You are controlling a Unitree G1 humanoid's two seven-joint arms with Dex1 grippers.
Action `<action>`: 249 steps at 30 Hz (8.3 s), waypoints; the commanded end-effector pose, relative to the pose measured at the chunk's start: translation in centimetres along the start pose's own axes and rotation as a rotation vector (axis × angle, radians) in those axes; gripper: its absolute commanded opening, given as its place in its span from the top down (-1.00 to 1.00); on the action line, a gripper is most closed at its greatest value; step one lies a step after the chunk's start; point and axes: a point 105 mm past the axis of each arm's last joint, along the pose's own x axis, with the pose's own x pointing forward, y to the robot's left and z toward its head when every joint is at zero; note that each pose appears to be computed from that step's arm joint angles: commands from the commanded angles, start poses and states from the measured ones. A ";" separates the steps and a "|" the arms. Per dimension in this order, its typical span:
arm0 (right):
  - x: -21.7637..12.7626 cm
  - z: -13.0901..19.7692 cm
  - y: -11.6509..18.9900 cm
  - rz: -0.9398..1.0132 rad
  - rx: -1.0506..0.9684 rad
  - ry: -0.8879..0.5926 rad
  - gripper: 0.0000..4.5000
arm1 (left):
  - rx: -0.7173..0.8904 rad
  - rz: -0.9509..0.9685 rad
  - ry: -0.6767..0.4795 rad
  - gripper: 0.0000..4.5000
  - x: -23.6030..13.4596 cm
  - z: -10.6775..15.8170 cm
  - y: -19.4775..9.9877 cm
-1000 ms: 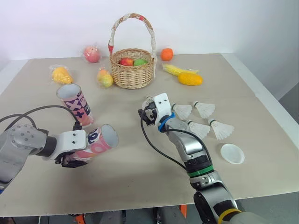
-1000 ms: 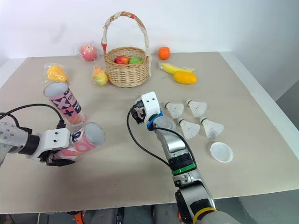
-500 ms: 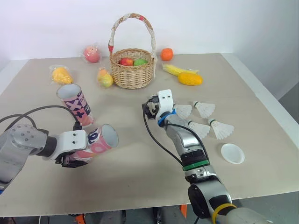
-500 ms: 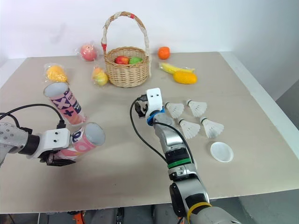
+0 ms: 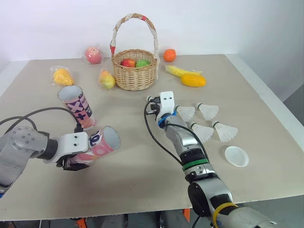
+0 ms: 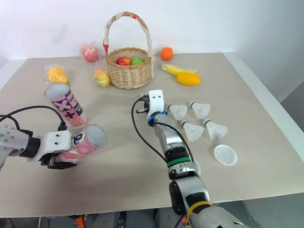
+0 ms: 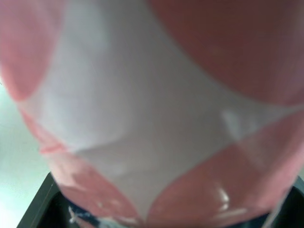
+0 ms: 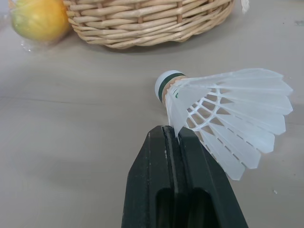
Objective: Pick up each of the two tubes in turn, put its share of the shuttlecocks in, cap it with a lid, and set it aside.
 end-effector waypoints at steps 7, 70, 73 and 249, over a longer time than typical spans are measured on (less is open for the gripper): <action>-12.4 8.8 9.1 0.957 -0.383 -0.303 0.99 | 0.005 -0.039 -0.013 -0.42 0.8 0.3 -0.8; -18.2 -2.4 -9.1 -0.070 -0.149 0.040 -0.98 | 0.024 -0.039 -0.049 -0.42 2.1 1.9 -0.6; -17.6 -2.4 -9.7 -0.098 -0.122 0.050 -0.75 | 0.017 -0.028 -0.046 -0.42 2.0 2.0 -0.6; -20.0 -1.9 -8.4 0.877 -0.690 0.478 0.96 | -0.301 0.099 -0.933 -0.42 15.6 11.4 -2.4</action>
